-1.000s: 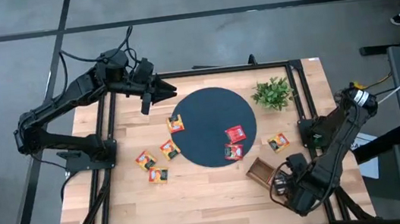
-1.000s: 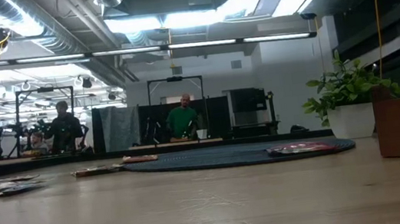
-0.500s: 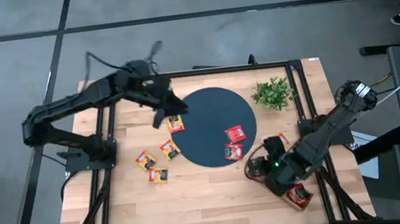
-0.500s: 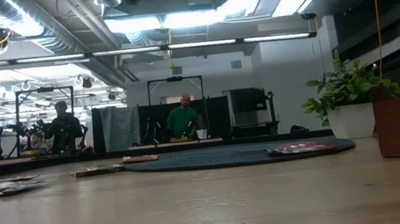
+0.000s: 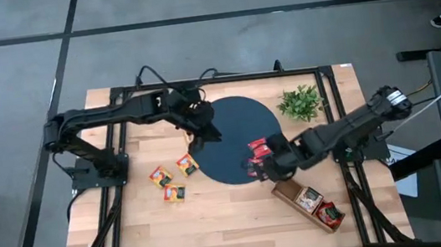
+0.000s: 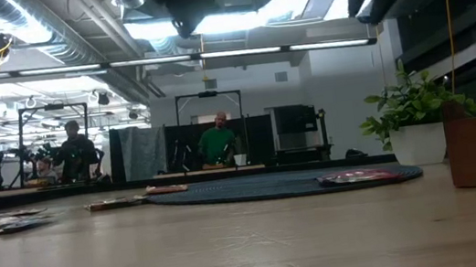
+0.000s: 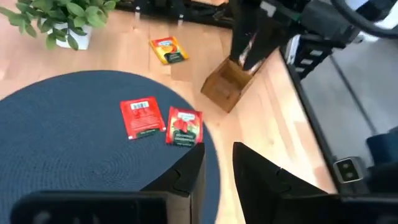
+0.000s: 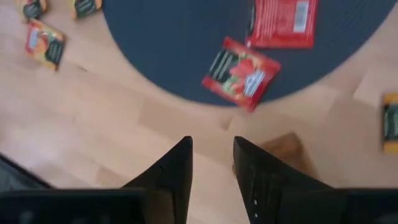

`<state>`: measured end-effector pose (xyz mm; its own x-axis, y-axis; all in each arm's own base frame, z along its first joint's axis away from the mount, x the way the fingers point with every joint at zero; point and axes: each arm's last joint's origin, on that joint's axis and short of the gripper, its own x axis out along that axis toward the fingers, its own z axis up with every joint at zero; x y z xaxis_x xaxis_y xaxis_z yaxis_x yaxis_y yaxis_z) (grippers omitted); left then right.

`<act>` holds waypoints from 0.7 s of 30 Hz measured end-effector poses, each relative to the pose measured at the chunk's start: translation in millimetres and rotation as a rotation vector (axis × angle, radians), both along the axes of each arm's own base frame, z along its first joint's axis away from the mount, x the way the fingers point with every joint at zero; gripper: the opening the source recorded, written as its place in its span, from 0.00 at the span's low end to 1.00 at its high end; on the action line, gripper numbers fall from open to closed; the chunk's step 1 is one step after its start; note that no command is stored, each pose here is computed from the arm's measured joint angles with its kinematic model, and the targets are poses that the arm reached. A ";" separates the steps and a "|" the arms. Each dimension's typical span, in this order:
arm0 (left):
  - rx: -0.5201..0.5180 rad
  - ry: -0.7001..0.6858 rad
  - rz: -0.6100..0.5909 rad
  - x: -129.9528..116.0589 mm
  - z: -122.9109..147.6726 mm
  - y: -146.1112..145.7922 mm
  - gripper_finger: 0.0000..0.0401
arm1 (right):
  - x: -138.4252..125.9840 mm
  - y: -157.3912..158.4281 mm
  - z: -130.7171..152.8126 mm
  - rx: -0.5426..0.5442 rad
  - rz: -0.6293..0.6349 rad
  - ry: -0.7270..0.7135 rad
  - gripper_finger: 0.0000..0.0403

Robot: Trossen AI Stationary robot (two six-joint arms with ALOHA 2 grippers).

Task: Pick & Place Tea
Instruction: Put the red tea bag into the right section of the wooden organizer

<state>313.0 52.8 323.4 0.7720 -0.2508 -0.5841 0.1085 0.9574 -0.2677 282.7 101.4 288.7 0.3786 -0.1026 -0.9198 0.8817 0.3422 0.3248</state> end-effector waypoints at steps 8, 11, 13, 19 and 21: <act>0.034 0.088 -0.058 16.5 -24.1 -15.9 0.13 | 7.1 -33.8 -19.4 0.002 0.057 0.083 0.29; 0.045 0.105 -0.081 15.7 -25.6 -20.8 0.11 | 11.1 -41.1 -39.1 0.063 0.093 0.061 0.29; 0.056 0.115 -0.084 15.0 -26.4 -22.2 0.10 | 14.4 -44.9 -53.2 0.112 0.106 0.018 0.29; 0.037 0.119 -0.054 14.4 -41.4 -21.3 0.07 | 13.5 -55.3 -96.3 0.194 0.072 -0.092 0.29; 0.016 0.122 -0.035 14.0 -51.2 -21.3 0.07 | 10.1 -58.8 -107.5 0.227 0.035 -0.102 0.29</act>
